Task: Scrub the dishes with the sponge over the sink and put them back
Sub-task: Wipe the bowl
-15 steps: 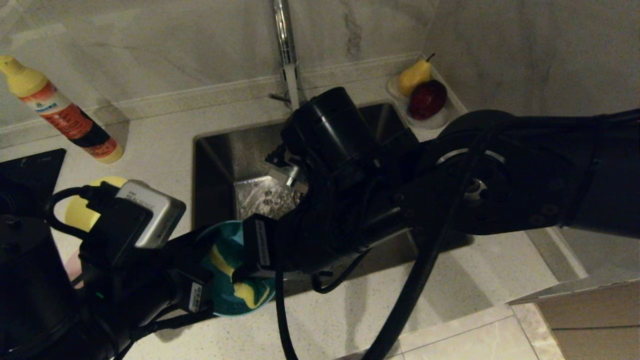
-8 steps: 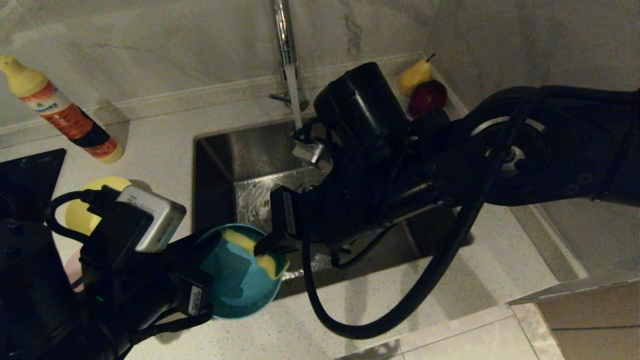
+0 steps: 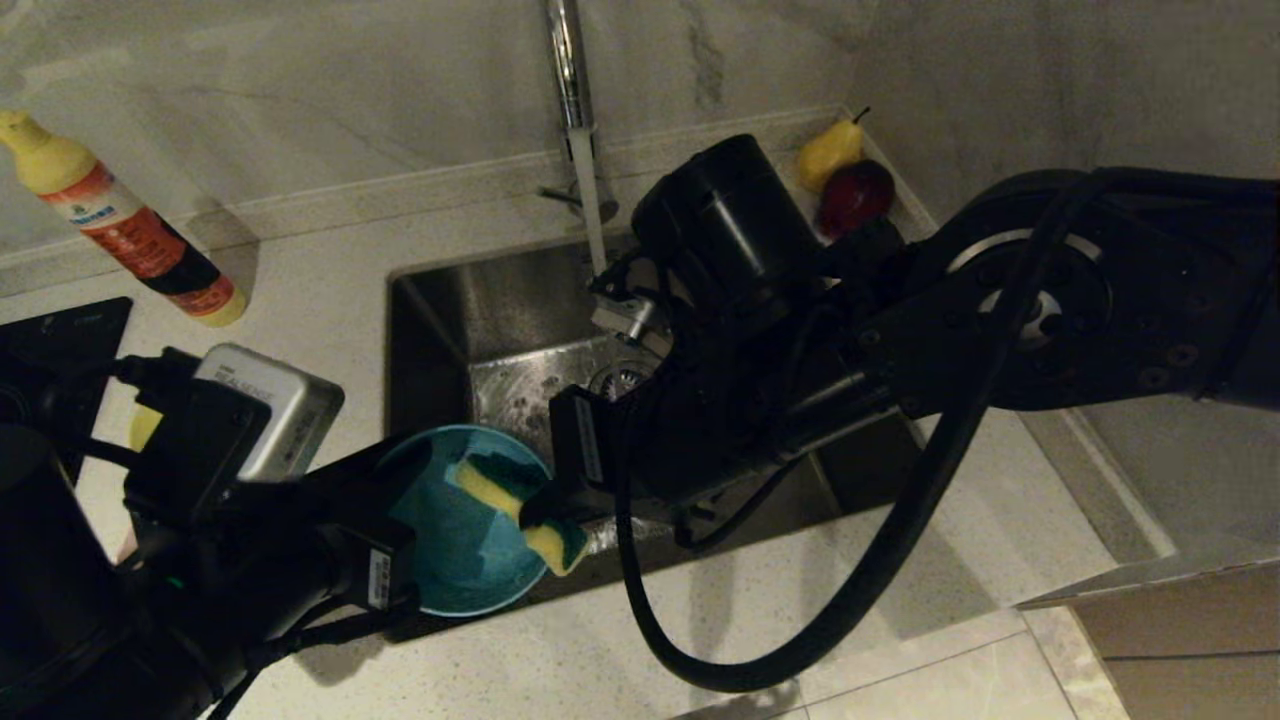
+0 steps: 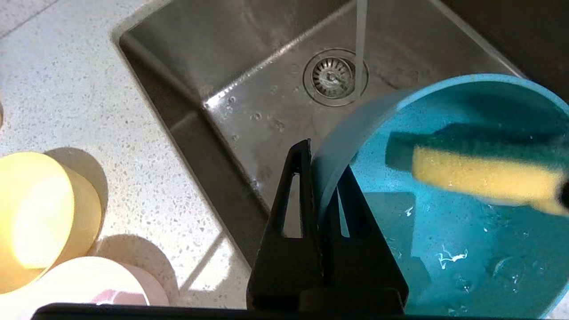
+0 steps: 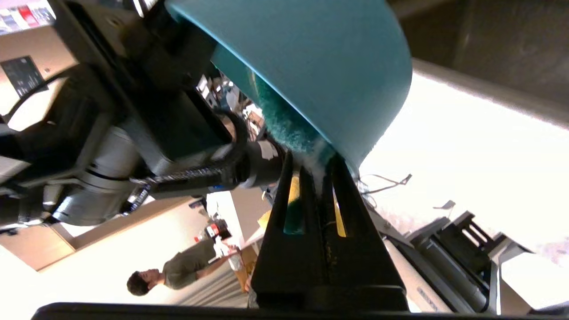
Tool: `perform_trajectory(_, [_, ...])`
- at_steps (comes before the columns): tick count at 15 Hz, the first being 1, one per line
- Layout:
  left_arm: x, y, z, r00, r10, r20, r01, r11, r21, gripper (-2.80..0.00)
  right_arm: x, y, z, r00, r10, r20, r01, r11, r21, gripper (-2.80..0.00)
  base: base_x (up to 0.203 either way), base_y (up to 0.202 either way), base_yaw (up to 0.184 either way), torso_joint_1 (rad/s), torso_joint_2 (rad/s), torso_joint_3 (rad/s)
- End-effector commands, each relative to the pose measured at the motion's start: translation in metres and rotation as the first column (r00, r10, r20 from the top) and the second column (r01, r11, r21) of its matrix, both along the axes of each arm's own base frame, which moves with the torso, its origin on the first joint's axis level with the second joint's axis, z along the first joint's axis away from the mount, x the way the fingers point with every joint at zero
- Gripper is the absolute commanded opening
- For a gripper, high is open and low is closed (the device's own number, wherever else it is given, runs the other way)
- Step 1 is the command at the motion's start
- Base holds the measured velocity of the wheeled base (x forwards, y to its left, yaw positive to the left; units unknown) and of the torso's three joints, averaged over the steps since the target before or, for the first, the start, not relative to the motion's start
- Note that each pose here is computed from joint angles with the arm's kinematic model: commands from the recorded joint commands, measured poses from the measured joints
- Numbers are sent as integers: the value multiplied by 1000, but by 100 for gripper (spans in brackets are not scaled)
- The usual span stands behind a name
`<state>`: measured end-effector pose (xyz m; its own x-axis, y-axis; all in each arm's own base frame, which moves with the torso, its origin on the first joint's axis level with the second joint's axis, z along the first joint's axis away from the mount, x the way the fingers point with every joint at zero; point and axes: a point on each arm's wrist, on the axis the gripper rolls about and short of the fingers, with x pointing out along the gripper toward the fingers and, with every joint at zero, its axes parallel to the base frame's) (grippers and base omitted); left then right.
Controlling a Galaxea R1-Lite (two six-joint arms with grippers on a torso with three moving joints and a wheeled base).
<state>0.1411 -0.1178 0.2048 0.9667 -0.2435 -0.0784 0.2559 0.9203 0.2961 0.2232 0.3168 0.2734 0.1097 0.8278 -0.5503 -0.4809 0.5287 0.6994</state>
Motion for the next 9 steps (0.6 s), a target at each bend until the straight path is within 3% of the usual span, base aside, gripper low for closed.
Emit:
perform_trajectory(1, [2,-1,0,1000,4,3,-4,1000,-2,-280,-3,5,-5,1000,13,-16,-14,1000,-13,-280,0,0,0,0,0,0])
perform_trajectory(9, [3,-3,1,1000,5,0,-5,1000,-3,-280,-18,19,-9,998,66,-23,-67,998,-16,-280,0,0,0,0,0,0])
